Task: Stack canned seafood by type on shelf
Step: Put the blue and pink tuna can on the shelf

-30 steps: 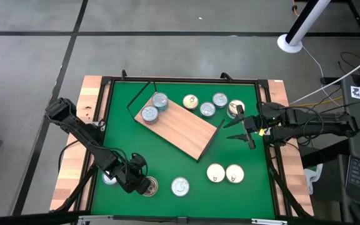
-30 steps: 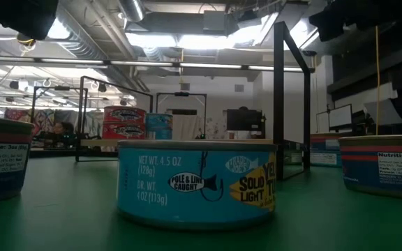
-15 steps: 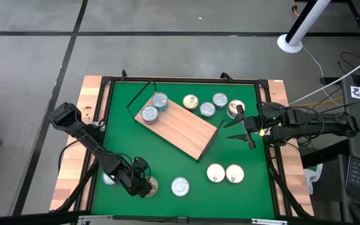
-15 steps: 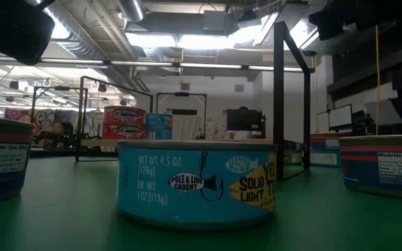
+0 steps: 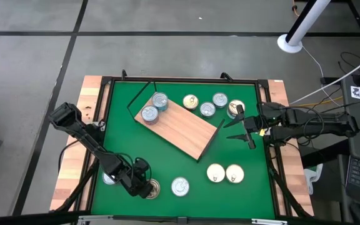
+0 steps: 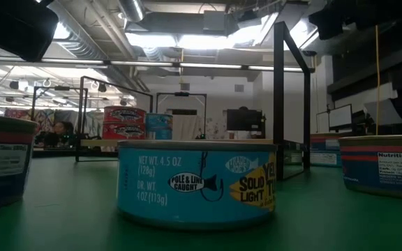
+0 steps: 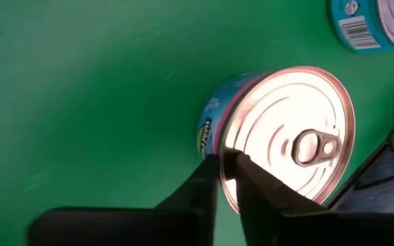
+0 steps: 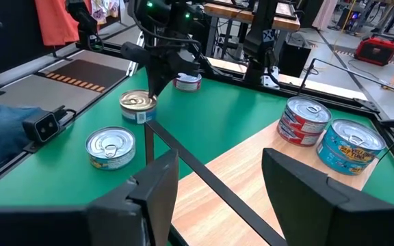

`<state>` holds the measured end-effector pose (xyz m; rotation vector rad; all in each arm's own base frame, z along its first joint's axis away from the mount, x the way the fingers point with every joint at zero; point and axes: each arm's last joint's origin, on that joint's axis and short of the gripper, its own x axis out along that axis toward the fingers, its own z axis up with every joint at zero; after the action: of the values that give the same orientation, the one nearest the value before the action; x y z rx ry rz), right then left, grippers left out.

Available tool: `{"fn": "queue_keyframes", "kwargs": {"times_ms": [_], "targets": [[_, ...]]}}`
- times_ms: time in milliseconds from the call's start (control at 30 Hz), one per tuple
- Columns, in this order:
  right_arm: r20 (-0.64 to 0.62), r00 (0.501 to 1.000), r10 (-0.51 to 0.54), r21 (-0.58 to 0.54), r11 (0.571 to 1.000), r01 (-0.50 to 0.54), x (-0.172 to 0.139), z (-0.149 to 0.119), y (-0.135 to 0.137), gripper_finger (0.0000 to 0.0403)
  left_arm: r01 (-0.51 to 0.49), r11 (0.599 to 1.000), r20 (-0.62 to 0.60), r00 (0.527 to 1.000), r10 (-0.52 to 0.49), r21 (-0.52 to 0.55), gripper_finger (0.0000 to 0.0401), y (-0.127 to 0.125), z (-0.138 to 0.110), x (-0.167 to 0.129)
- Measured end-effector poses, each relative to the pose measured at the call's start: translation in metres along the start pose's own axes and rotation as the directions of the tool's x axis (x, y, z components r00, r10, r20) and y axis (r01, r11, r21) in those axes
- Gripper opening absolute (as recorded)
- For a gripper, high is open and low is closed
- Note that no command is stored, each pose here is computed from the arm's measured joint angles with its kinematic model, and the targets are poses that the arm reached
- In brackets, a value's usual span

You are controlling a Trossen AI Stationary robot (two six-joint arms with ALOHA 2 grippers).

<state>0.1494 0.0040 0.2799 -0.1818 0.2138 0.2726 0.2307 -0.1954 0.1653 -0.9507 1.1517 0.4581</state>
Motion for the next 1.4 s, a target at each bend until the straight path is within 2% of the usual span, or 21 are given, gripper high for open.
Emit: {"fn": "queue_keyframes", "kwargs": {"times_ms": [100, 467, 733, 900, 1100, 1300, 1400], "targets": [[0.0, 1.0, 0.0, -0.024, 1.0, 0.0, 0.0, 0.0, 0.0, 0.0211, 0.001, 1.0, 0.002, 1.0, -0.001, -0.017, 0.0005, 0.0, 0.002, 0.0], [0.029, 1.0, 0.003, -0.092, 0.996, 0.0, 0.006, 0.003, -0.002, 0.0211, 0.011, 0.998, 0.032, 0.999, -0.009, -0.069, 0.0001, -0.002, 0.019, 0.003], [0.144, 0.978, 0.151, -0.184, 0.975, -0.124, 0.032, 0.009, -0.006, 0.0211, 0.006, 0.994, 0.085, 0.996, 0.003, -0.111, 0.0001, -0.001, 0.036, 0.004], [0.177, 0.963, 0.204, -0.242, 0.957, -0.158, 0.05, 0.009, -0.008, 0.0211, 0.003, 0.99, 0.099, 0.995, 0.011, -0.139, 0.0001, 0.0, 0.046, 0.005], [0.179, 0.946, 0.269, -0.398, 0.899, -0.181, 0.071, 0.018, 0.013, 0.0211, -0.001, 0.99, 0.11, 0.994, 0.017, -0.139, 0.0001, 0.001, 0.055, 0.006], [0.128, 0.968, 0.215, -0.471, 0.872, -0.131, 0.088, 0.026, 0.044, 0.0211, -0.001, 0.988, 0.116, 0.993, 0.019, -0.153, 0.0001, 0.001, 0.06, 0.006], [0.078, 0.977, 0.197, -0.52, 0.845, -0.128, 0.098, 0.023, 0.063, 0.0211, 0.001, 0.987, 0.118, 0.993, 0.019, -0.163, 0.0001, 0.001, 0.061, 0.006]]}}
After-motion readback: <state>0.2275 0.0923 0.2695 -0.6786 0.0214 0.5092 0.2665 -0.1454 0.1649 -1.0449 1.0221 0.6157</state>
